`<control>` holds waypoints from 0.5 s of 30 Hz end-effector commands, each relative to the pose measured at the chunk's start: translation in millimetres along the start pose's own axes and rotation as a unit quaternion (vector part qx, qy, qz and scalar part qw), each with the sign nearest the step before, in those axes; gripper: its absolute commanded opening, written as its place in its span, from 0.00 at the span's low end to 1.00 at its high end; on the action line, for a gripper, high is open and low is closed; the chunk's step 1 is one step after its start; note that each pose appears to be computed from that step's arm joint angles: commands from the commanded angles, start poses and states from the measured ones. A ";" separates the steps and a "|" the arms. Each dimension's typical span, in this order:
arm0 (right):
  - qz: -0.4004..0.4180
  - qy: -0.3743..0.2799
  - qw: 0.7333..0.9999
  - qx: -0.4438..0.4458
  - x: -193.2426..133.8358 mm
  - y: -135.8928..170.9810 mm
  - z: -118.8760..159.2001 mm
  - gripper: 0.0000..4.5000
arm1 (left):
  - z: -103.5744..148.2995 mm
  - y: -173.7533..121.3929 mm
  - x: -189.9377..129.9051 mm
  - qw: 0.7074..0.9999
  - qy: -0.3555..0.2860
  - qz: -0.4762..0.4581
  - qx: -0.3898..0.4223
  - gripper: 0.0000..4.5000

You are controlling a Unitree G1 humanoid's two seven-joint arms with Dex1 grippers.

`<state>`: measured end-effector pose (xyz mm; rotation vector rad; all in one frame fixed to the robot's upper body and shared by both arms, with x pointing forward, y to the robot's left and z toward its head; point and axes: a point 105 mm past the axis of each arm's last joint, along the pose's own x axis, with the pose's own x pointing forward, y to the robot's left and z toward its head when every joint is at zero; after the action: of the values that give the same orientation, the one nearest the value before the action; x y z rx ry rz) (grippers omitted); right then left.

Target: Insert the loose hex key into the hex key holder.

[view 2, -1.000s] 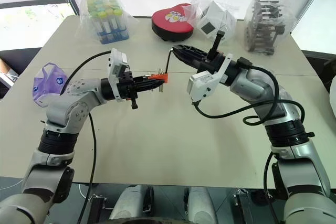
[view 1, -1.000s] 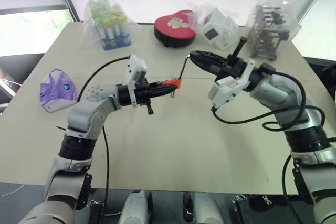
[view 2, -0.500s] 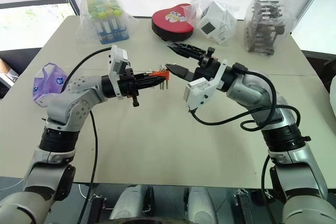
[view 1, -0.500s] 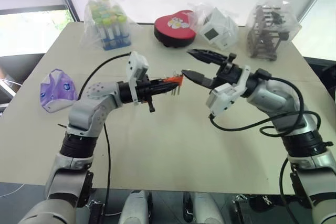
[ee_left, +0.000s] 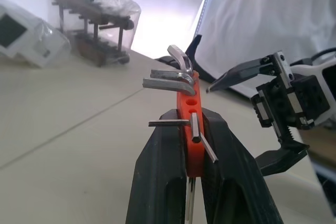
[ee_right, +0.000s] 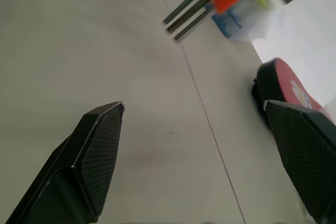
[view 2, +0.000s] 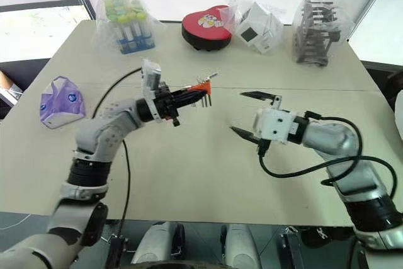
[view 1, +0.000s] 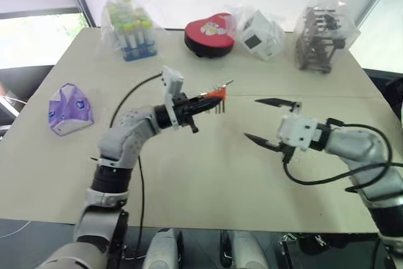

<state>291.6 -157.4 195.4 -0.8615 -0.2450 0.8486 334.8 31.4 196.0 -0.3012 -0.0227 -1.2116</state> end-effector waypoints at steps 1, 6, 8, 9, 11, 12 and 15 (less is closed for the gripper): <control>-0.035 0.005 0.999 0.020 -10.9 -0.9 8.0 0.98 | -19.7 -3.1 14.8 0.995 -0.012 0.006 -0.097 0.00; -0.042 0.039 0.998 0.028 -18.6 11.0 1.2 0.98 | -53.9 5.3 27.4 0.974 0.006 0.055 -0.219 0.00; -0.047 0.047 0.997 0.034 -21.6 15.3 0.4 0.98 | -70.7 9.6 29.6 0.958 0.024 0.082 -0.274 0.00; -0.048 0.049 0.997 0.035 -22.6 17.1 0.4 0.98 | -77.9 10.6 30.0 0.951 0.036 0.093 -0.293 0.00; -0.051 0.055 0.997 0.037 -24.6 20.7 0.4 0.98 | -91.1 11.9 29.1 0.938 0.058 0.110 -0.323 0.00; -0.052 0.057 0.996 0.038 -25.4 21.8 0.3 0.98 | -95.3 12.2 28.6 0.932 0.064 0.116 -0.337 0.00; -0.056 0.062 0.996 0.043 -25.9 23.7 0.1 0.98 | -105.0 12.0 25.3 0.919 0.083 0.125 -0.363 0.00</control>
<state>263.5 -167.9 167.3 -0.7901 -0.0941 0.7319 342.6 -10.2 96.0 -0.8001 0.5855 -0.9346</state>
